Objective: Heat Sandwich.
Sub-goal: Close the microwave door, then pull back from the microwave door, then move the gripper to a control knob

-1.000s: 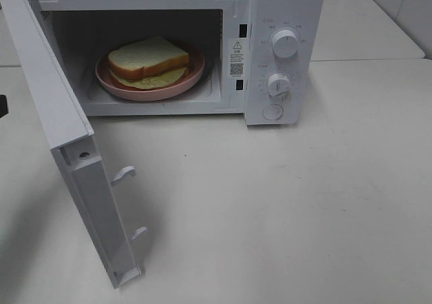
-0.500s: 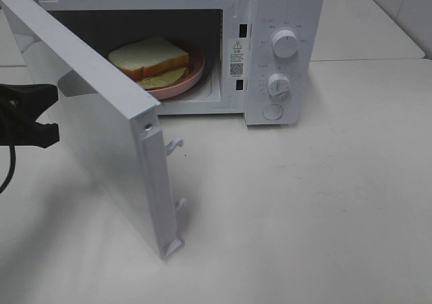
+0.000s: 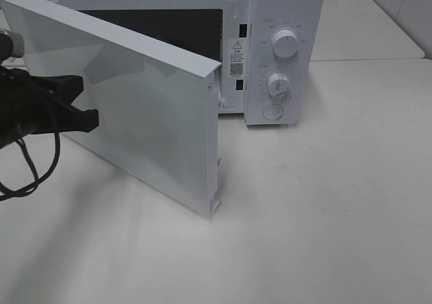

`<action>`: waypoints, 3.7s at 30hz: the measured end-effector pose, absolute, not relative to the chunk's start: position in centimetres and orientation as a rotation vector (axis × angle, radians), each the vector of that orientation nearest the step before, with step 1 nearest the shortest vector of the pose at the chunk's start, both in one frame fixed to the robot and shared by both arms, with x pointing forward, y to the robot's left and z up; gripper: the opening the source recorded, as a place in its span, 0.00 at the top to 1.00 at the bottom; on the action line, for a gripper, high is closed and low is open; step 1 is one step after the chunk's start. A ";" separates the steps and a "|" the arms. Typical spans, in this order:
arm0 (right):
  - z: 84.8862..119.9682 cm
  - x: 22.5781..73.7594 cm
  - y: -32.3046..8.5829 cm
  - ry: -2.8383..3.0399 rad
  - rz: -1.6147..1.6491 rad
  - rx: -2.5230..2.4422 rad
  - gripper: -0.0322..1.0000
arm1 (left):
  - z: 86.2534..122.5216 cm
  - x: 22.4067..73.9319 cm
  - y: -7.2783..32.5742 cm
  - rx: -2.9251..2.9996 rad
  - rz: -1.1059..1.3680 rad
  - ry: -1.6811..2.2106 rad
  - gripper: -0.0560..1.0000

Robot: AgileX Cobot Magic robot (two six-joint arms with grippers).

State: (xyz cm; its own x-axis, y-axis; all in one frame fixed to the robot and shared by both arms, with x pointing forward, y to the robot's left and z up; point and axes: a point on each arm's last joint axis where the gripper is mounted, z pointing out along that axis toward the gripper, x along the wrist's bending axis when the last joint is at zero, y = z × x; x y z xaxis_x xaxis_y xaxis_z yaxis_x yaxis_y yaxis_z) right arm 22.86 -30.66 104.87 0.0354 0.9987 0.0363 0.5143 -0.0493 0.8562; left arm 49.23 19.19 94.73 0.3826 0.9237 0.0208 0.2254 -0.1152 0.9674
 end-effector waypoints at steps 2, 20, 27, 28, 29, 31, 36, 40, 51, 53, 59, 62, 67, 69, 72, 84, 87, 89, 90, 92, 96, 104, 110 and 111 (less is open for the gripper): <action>104.9 22.9 -30.7 1.554 0.918 1.644 0.23 | 94.7 49.4 18.8 1.596 0.833 1.048 0.95; 104.9 22.9 -30.7 1.554 0.918 1.644 0.23 | 95.0 53.4 13.0 1.539 0.793 0.985 0.95; 104.9 22.9 -30.7 1.554 0.918 1.644 0.23 | 95.1 54.6 10.5 1.528 0.828 0.966 0.95; 104.9 22.9 -30.7 1.554 0.918 1.644 0.23 | 95.0 54.8 10.2 1.530 0.827 0.969 0.95; 104.9 22.9 -30.7 1.554 0.918 1.644 0.23 | 95.0 54.8 10.2 1.530 0.827 0.969 0.95; 104.9 22.9 -30.7 1.554 0.918 1.644 0.23 | 94.9 55.4 9.4 1.519 0.826 0.977 0.95; 104.9 22.9 -30.7 1.554 0.918 1.644 0.23 | 94.7 56.2 8.4 1.506 0.817 0.988 0.95; 104.9 22.9 -30.7 1.554 0.918 1.644 0.23 | 94.5 56.5 7.6 1.522 0.798 0.987 0.95; 104.9 22.9 -30.7 1.554 0.918 1.644 0.23 | 94.3 58.1 5.7 1.542 0.773 1.008 0.95; 104.9 22.9 -30.7 1.554 0.918 1.644 0.23 | 94.0 58.4 4.9 1.581 0.774 0.989 0.94; 104.9 22.9 -30.7 1.554 0.918 1.644 0.23 | 94.0 58.5 4.6 1.602 0.776 0.971 0.94; 104.9 22.9 -30.7 1.554 0.918 1.644 0.23 | 94.0 58.3 4.4 1.606 0.771 0.968 0.94; 104.9 22.9 -30.7 1.554 0.918 1.644 0.23 | 94.1 58.1 4.0 1.593 0.761 0.980 0.94; 104.9 22.9 -30.7 1.554 0.918 1.644 0.23 | 94.2 58.2 3.9 1.589 0.760 0.981 0.94; 104.9 22.9 -30.7 1.554 0.918 1.644 0.23 | 94.3 57.8 3.5 1.582 0.747 0.992 0.94; 104.9 22.9 -30.7 1.554 0.918 1.644 0.23 | 95.8 55.2 4.8 1.667 0.664 1.032 0.95; 104.9 22.9 -30.7 1.554 0.918 1.644 0.23 | 96.3 54.1 5.3 1.718 0.618 1.044 0.95; 104.9 22.9 -30.7 1.554 0.918 1.644 0.23 | 96.4 53.4 5.6 1.759 0.583 1.055 0.94; 104.9 22.9 -30.7 1.554 0.918 1.644 0.23 | 96.5 53.0 5.8 1.780 0.564 1.061 0.94; 104.9 22.9 -30.7 1.554 0.918 1.644 0.23 | 96.6 52.3 6.1 1.826 0.524 1.073 0.89; 104.9 22.9 -30.7 1.554 0.918 1.644 0.23 | 96.8 51.2 6.5 1.912 0.444 1.094 0.58; 104.9 22.9 -30.7 1.554 0.918 1.644 0.23 | 96.9 49.8 6.9 2.042 0.330 1.110 0.03; 104.9 22.9 -30.7 1.554 0.918 1.644 0.23 | 96.9 48.3 7.6 2.255 0.270 1.026 0.01; 104.9 22.9 -30.7 1.554 0.918 1.644 0.23 | 96.9 48.1 7.7 2.292 0.253 1.020 0.01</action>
State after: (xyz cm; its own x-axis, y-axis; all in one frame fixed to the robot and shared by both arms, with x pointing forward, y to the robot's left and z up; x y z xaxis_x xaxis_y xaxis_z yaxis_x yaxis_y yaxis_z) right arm 22.86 -30.66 104.87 0.0354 0.9987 0.0363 0.5143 -0.0493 0.8562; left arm 48.06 7.73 96.93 0.6851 0.7251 -0.0698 0.6085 -0.5171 0.6020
